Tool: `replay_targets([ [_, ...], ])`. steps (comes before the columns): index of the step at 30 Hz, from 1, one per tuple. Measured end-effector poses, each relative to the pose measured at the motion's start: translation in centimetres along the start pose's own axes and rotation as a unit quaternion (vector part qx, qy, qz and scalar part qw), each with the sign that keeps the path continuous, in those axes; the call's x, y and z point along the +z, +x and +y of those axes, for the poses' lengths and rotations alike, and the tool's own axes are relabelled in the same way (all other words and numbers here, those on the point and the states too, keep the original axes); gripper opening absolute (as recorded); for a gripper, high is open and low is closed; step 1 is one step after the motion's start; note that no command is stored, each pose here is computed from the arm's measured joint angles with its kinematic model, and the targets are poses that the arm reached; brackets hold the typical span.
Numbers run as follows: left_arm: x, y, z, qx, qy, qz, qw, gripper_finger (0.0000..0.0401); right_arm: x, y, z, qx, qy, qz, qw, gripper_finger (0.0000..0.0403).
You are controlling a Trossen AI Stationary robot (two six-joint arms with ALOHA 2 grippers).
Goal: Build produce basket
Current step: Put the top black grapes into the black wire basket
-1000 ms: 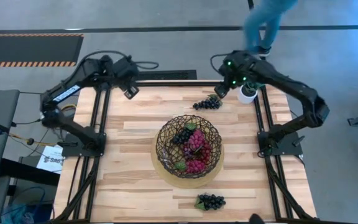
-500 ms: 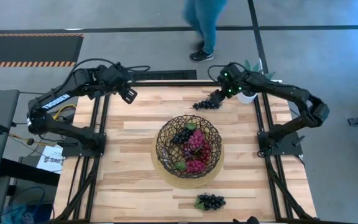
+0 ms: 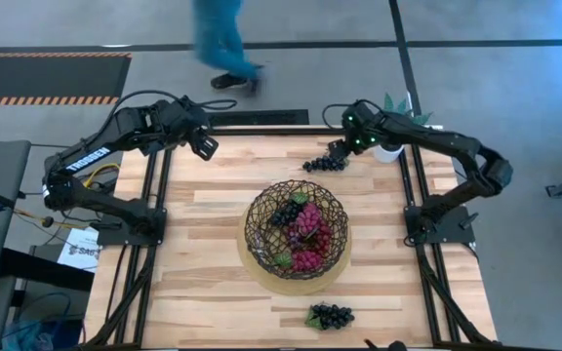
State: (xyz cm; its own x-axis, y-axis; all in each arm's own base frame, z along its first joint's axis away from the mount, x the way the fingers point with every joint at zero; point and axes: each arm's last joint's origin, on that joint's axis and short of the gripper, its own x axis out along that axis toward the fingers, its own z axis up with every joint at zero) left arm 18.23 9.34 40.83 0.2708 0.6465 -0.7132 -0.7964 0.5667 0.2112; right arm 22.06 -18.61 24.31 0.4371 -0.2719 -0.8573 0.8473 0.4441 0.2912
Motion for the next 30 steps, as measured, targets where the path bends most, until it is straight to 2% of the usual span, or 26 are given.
replay_targets([
  [3, 0.0, 0.0, 0.0, 0.0, 0.001, 0.001, 1.0, 0.0146, 0.0, 1.4, -0.1, -0.007, 0.002, 0.02, 1.0, 0.0213],
  [8, 0.0, 0.0, 0.0, 0.0, 0.001, 0.001, 1.0, 0.0146, -0.3, 3.4, -0.2, 0.019, -0.008, 0.067, 0.998, 0.0209],
  [14, 0.0, 0.0, 0.0, 0.001, 0.001, 0.001, 1.0, 0.0146, 0.2, 5.4, -0.3, 0.018, -0.005, 0.07, 0.997, 0.0211],
  [23, 0.0, 0.0, 0.0, 0.001, 0.001, 0.001, 1.0, 0.0146, 1.5, 6.9, -0.4, 0.01, -0.027, 0.073, 0.997, 0.0214],
  [30, 0.0, 0.0, 0.0, 0.0, 0.001, 0.002, 1.0, 0.0146, 1.4, 6.9, -1.2, -0.015, -0.04, 0.091, 0.995, 0.0214],
])
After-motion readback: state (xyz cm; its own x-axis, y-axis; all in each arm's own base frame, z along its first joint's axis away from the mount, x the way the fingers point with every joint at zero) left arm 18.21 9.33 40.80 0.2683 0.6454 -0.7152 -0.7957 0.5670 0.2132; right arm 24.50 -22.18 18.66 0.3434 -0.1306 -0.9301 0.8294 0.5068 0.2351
